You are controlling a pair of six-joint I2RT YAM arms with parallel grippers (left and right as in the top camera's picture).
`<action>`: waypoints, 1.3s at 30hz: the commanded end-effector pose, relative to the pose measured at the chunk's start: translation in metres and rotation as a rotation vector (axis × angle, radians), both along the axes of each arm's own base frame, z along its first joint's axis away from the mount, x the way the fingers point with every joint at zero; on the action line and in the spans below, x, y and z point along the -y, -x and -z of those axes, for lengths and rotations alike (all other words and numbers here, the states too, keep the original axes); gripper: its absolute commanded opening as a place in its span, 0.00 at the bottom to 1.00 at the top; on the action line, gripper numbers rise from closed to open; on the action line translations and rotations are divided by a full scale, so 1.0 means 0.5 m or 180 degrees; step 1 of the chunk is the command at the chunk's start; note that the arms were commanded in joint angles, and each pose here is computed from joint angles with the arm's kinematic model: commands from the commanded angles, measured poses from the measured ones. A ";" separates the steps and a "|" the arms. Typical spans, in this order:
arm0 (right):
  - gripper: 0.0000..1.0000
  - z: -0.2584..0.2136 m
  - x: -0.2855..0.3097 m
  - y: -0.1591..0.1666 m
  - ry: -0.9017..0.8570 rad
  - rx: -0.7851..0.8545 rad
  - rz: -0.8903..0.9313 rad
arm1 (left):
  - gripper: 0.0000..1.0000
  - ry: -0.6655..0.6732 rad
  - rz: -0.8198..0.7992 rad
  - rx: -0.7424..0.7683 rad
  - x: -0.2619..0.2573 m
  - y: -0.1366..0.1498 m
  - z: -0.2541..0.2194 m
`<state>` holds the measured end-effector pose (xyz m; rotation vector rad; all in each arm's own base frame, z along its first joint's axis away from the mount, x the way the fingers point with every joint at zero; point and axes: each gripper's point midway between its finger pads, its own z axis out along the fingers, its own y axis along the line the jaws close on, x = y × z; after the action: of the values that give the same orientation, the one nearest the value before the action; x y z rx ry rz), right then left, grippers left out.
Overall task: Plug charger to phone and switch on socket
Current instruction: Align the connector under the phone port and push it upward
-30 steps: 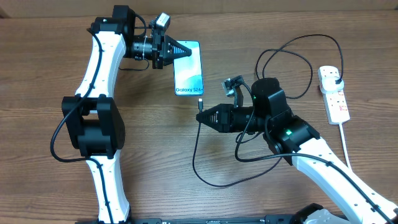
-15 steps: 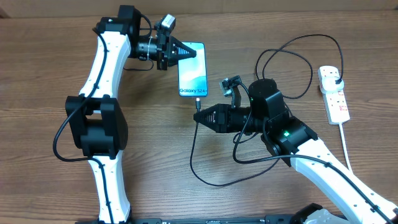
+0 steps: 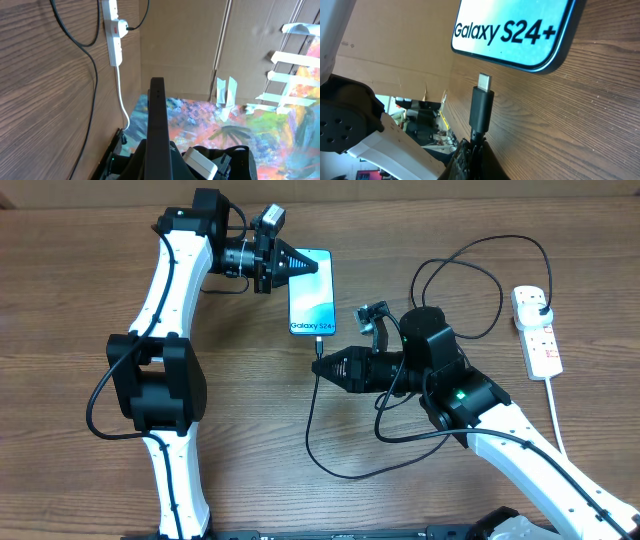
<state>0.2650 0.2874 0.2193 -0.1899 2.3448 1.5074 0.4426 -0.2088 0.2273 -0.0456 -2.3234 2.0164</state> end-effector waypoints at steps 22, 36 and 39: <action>0.04 0.008 -0.002 0.005 0.0047 -0.0015 0.0017 | 0.04 0.0217 0.0110 0.0126 0.025 0.026 -0.072; 0.04 0.009 -0.002 0.002 0.0056 -0.0007 0.0035 | 0.04 0.0218 0.0111 0.0129 0.025 0.026 -0.072; 0.04 0.008 -0.002 0.001 0.0050 0.0002 0.0035 | 0.05 0.0216 0.0110 0.0129 0.025 0.026 -0.072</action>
<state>0.2645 0.2873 0.2153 -0.1760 2.3625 1.4886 0.4374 -0.2194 0.2273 -0.0688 -2.3094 2.0039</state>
